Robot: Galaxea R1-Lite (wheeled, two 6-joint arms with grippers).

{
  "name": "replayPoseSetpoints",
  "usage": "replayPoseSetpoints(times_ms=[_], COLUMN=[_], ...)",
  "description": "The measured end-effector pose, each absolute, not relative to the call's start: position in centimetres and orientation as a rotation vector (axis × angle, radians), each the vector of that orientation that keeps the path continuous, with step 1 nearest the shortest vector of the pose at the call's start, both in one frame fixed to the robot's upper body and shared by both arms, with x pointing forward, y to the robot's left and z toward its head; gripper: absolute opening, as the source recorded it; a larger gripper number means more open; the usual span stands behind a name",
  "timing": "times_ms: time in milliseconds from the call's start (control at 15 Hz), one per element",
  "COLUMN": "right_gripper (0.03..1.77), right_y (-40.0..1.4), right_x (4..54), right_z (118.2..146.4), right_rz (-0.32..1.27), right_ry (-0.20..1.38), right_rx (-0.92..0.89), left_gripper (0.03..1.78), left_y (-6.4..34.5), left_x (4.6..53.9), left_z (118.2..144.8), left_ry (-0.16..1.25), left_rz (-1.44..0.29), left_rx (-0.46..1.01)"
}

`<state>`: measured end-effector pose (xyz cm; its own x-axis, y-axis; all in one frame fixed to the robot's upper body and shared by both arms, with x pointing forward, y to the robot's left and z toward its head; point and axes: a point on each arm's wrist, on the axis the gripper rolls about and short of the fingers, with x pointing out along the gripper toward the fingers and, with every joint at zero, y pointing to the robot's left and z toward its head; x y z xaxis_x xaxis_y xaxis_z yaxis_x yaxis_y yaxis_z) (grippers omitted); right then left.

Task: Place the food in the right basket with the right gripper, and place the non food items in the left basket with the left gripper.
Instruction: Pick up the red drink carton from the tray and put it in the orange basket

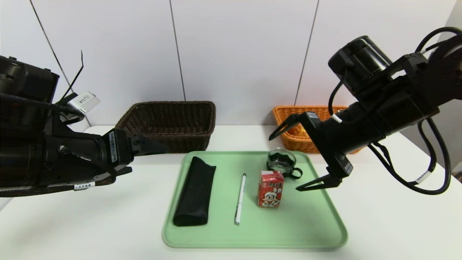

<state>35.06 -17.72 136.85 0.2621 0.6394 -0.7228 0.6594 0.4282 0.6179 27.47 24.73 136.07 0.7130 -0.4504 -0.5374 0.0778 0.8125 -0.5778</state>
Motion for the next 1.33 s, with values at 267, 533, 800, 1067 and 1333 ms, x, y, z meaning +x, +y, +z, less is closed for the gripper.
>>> replayPoseSetpoints(times_ms=[267,533,800,1067,1333], right_gripper=[1.7,1.7,1.7,1.7,1.7], right_y=[-17.4,-17.0,-16.6,-16.3,-15.6], right_x=[36.7,37.4,38.0,38.5,39.0], right_z=[136.1,135.2,133.5,132.0,130.9], right_rz=[-0.115,-0.184,-0.302,-0.378,-0.397], right_ry=[1.426,1.453,1.501,1.539,1.563], right_rx=[1.335,1.373,1.399,1.381,1.356], left_gripper=[1.69,1.69,1.69,1.69,1.69], left_y=[24.7,24.7,24.8,24.8,24.8], left_x=[27.5,27.5,27.4,27.4,27.3], left_z=[136.1,136.1,136.3,136.3,136.3], left_ry=[0.723,0.721,0.716,0.712,0.713], left_rz=[-0.31,-0.309,-0.311,-0.312,-0.313], left_rx=[-0.556,-0.554,-0.555,-0.556,-0.555])
